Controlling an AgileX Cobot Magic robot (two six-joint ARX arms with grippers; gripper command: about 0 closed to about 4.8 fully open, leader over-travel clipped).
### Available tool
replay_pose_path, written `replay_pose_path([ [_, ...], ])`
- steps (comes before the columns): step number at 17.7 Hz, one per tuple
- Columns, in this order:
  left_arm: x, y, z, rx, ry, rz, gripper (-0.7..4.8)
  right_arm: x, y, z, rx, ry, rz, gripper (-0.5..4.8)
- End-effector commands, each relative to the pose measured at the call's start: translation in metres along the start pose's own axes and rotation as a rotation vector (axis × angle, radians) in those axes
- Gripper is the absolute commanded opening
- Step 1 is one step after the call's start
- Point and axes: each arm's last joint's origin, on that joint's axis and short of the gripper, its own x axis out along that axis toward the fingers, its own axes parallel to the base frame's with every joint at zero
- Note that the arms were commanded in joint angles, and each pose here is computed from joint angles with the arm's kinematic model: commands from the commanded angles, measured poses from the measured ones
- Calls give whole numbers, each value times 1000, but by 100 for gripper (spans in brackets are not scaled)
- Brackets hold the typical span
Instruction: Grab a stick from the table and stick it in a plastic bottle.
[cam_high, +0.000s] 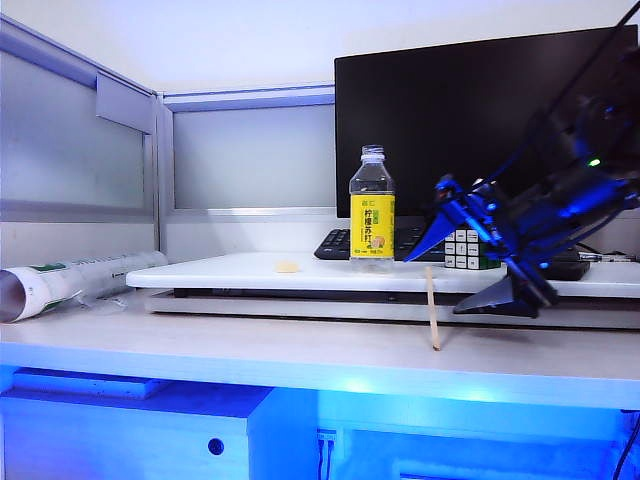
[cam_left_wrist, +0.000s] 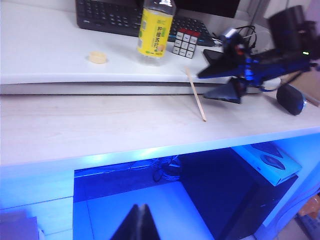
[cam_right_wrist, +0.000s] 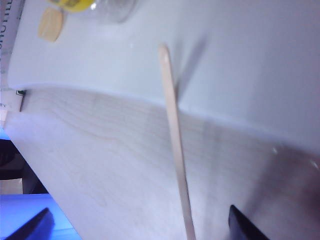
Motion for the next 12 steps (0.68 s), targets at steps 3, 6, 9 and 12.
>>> replay_pose_path([
  [3,0,-1,-1,-6,10,-26,-5,13,-4,6,-14,-38,-41,479],
  [6,0,-1,0,-3,7,-34,-5,28,-5,8,-16,-20,-43,479],
  [9,0,-1,0,-3,7,-34,-5,29,-6,8,-16,-35,-70,295],
  [12,0,-1,0,-3,7,-34,-5,29,-7,8,-19,-43,-77,1],
])
